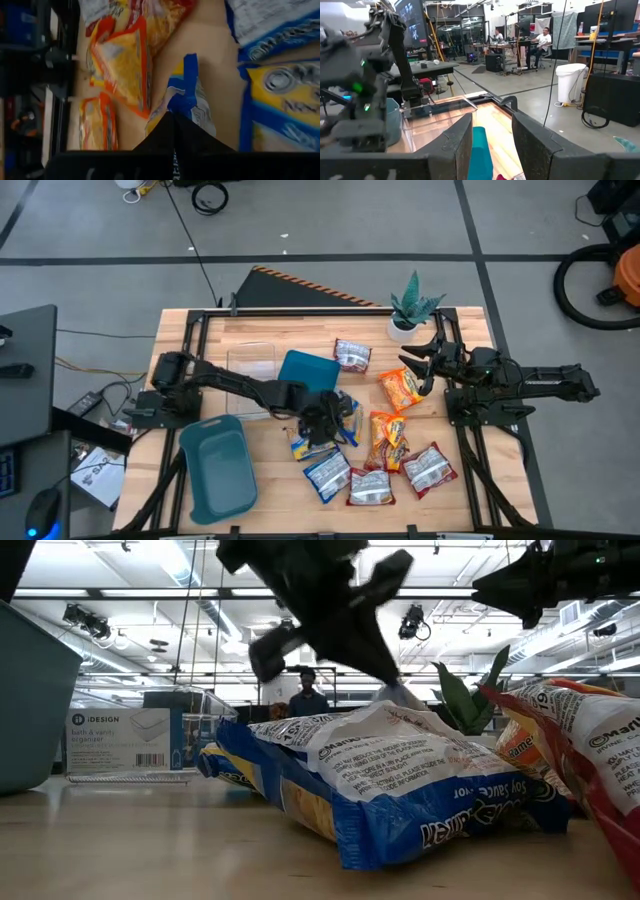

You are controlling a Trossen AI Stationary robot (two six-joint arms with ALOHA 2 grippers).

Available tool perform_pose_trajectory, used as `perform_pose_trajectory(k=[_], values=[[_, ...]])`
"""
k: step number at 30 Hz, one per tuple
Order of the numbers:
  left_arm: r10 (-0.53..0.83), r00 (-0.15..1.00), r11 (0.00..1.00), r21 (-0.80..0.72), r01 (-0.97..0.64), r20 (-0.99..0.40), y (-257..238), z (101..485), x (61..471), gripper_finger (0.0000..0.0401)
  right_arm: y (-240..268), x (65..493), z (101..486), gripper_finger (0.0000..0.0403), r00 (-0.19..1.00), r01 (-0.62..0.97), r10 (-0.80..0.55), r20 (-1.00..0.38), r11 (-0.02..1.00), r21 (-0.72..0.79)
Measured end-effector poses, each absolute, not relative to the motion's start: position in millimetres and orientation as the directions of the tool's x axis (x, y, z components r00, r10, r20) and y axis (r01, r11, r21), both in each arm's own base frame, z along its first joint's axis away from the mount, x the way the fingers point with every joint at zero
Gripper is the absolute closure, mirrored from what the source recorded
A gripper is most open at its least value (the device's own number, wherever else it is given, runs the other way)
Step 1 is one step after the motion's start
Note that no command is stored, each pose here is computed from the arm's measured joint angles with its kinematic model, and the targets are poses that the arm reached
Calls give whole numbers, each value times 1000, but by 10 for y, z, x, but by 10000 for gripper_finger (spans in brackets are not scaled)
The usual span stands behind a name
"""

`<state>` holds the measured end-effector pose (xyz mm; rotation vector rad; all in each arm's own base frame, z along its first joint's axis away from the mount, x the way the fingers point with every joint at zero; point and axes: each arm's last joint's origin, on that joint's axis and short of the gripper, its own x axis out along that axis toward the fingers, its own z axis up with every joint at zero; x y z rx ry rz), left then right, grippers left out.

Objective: Sort Maruchan noodles
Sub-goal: Put the top right blue noodle pack into the transparent bin

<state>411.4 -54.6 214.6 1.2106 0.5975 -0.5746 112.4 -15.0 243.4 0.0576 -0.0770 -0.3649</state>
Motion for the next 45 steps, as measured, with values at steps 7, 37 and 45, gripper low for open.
perform_pose_trajectory(k=[7, 37, 45], values=[[-148, 795, 384, 706, 594, -588, -282, 2691, 3949, 400, -150, 1135, 2429, 259, 932, 354, -358, 60, 933, 68], [184, 738, 838, 496, 227, -649, 550, 3823, 2346, 401, -151, 1137, 2445, 259, 930, 354, -358, 76, 933, 69], [278, 599, 890, 436, 135, -751, 541, 3785, 2068, 401, -152, 1134, 2464, 259, 928, 357, -360, 94, 933, 50]])
